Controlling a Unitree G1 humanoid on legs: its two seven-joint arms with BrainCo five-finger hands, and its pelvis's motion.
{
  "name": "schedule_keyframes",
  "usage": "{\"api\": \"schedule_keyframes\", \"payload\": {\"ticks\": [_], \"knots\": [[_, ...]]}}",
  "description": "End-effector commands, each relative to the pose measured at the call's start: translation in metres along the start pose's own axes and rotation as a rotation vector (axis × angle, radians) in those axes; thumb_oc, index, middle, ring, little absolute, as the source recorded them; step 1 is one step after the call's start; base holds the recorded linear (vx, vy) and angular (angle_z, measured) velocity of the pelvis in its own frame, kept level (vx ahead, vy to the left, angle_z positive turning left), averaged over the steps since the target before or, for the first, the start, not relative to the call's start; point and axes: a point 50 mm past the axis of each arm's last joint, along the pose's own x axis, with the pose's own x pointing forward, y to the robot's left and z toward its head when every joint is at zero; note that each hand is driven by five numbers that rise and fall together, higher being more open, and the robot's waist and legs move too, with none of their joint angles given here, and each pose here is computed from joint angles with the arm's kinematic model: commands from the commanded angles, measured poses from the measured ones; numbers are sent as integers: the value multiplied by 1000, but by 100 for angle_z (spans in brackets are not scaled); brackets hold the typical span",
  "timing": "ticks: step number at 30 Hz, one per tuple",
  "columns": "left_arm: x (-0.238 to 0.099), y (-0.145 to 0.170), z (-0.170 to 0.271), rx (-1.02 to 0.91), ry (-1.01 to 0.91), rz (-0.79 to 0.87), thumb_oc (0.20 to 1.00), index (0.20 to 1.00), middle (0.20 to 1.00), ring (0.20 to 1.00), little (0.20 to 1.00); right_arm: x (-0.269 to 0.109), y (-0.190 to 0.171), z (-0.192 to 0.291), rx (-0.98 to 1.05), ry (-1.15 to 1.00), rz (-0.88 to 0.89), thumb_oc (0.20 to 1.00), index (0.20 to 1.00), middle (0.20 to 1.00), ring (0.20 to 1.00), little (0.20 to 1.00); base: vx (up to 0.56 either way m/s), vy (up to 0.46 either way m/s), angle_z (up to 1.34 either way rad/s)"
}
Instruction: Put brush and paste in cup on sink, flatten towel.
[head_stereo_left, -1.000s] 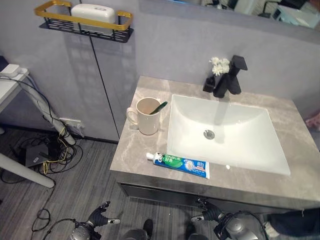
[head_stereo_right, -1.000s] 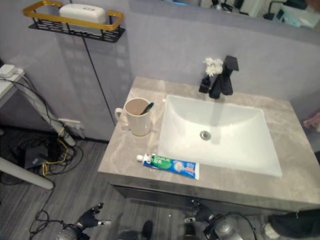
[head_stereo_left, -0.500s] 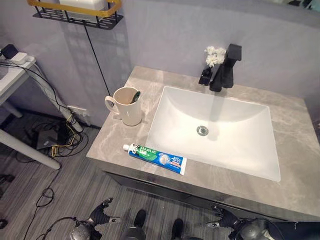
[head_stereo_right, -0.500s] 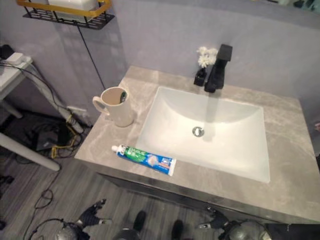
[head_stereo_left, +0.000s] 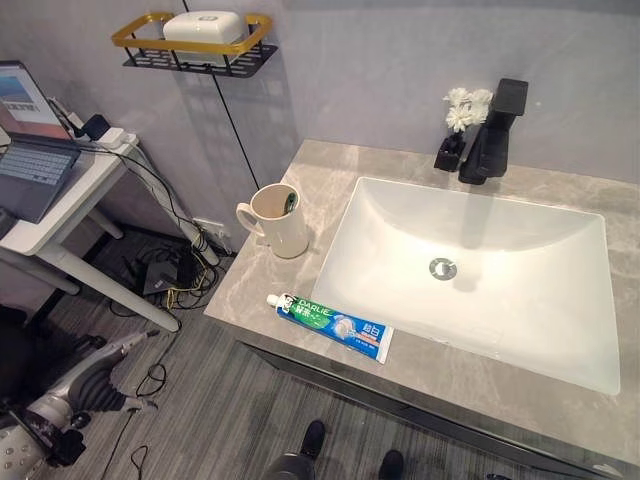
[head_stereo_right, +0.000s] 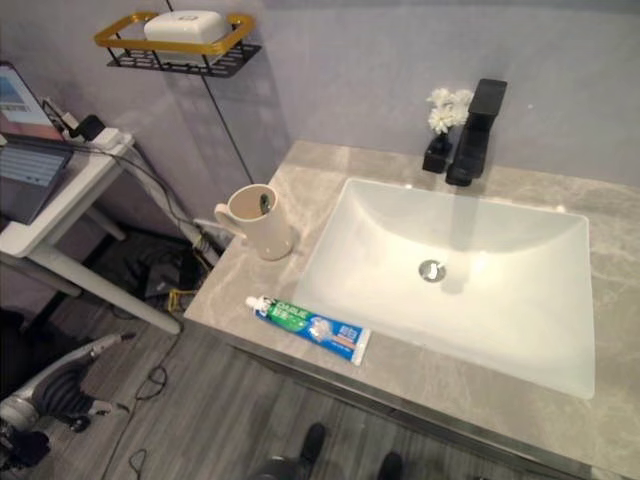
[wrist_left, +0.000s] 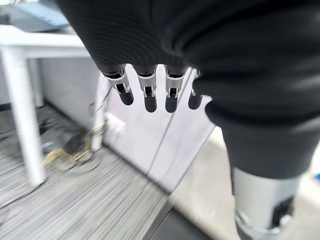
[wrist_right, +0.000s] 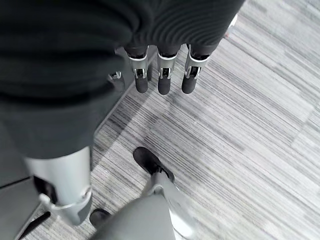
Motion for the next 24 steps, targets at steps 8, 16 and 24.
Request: {"api": "schedule_keyframes", "payload": {"ticks": [8, 16, 24], "knots": [[20, 54, 34, -75, -212, 220, 1000, 1000, 1000, 1000, 1000, 3, 16, 18, 61, -69, 98, 1000, 1000, 1000, 1000, 1000, -3, 15, -10], [29, 63, 62, -63, -343, 214, 1000, 1000, 1000, 1000, 1000, 4, 17, 23, 90, -86, 106, 1000, 1000, 1000, 1000, 1000, 17, 3, -26], [31, 59, 100, -56, -511, 97, 1000, 1000, 1000, 1000, 1000, 4, 21, 16, 88, -47, 115, 1000, 1000, 1000, 1000, 1000, 14, -1, -14]]}}
